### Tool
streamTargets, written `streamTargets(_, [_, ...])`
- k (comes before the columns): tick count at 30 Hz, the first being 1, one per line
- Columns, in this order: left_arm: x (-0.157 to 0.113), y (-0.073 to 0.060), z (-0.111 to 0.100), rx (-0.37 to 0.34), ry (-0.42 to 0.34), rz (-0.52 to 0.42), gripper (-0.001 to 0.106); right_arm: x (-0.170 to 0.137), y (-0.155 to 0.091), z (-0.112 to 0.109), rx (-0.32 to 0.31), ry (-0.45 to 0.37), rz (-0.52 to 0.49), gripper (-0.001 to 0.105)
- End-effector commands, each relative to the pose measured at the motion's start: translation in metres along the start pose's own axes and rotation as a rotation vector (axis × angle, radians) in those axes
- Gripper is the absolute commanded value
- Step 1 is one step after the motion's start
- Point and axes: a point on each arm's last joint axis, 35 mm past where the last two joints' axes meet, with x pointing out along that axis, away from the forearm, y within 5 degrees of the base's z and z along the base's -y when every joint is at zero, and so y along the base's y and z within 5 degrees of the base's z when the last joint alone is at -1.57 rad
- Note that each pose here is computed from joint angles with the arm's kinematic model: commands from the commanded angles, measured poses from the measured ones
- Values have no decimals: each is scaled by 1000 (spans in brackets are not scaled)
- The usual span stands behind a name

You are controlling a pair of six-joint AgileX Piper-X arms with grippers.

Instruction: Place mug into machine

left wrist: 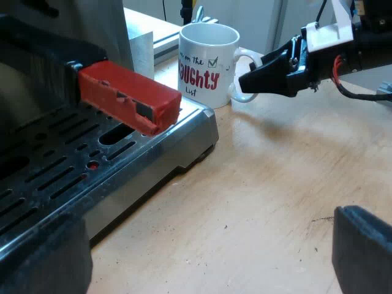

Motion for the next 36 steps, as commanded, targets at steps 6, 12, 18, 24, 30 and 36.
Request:
streamTargets(6, [-1,-2,4,20,-19,-18,81,7,-5,13,-15,-44,-9,44])
streamTargets(12, [-1,-2,4,20,-19,-18,81,8,-6,13,-12,-42,-16,2])
streamTargets(18, [-1,-2,4,16,-19,-18,81,3,-6,19,128,-64,2,0])
streamTargets(24, [-1,-2,4,16,-19,-18,81,-21,-7,34,63,-44,-7,0])
streamTargets(30, [-1,-2,4,16,-19,-18,81,-55,-5,48,-6,-50,-11,0])
streamTargets(36, [-1,0,4,14,-26,43,81,-83,6,64,-39,-104,61,0])
